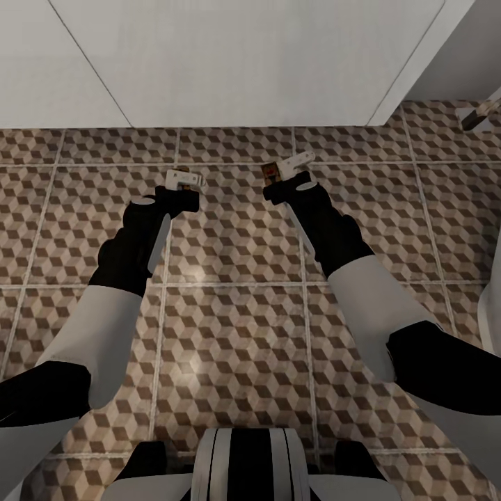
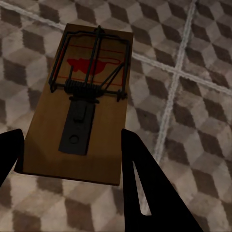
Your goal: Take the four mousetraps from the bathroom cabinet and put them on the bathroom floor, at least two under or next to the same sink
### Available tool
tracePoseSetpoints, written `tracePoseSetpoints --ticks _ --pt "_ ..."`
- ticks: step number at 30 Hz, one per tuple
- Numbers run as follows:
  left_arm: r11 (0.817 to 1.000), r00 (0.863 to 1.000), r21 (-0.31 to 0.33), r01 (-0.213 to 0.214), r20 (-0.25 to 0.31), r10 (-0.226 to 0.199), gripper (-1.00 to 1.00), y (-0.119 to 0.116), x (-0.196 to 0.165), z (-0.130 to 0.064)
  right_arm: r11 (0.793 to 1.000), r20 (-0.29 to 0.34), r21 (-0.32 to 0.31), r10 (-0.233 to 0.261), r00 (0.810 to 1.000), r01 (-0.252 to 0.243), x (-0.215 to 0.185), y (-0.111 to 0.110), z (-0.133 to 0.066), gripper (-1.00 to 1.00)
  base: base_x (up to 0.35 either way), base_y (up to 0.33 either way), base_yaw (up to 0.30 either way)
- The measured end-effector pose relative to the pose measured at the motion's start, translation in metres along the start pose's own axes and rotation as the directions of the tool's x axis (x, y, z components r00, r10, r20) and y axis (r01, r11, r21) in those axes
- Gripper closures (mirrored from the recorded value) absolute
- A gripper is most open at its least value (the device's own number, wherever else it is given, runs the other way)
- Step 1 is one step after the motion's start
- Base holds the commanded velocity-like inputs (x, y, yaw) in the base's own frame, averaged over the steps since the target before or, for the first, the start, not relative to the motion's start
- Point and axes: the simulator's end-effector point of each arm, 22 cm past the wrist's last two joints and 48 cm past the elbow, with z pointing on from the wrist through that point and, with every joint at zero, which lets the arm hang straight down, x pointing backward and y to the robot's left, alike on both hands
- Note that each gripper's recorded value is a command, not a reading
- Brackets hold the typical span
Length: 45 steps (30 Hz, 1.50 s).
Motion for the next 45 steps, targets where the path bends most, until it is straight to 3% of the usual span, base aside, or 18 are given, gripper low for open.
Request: tracePoseSetpoints --ticks 43,45 --pt "1.000 1.000 0.004 0.000 0.000 0.000 1.00 -0.003 0.000 0.000 1.000 0.008 -0.007 0.002 1.000 -0.002 0.003 0.003 0.001 1.00 0.041 0.000 0.000" --pt "1.000 1.000 0.005 0.001 0.006 -0.001 1.00 -0.004 -0.002 -0.001 1.000 -0.015 -0.009 -0.002 1.000 0.002 0.014 0.005 0.005 1.00 0.000 0.000 0.000"
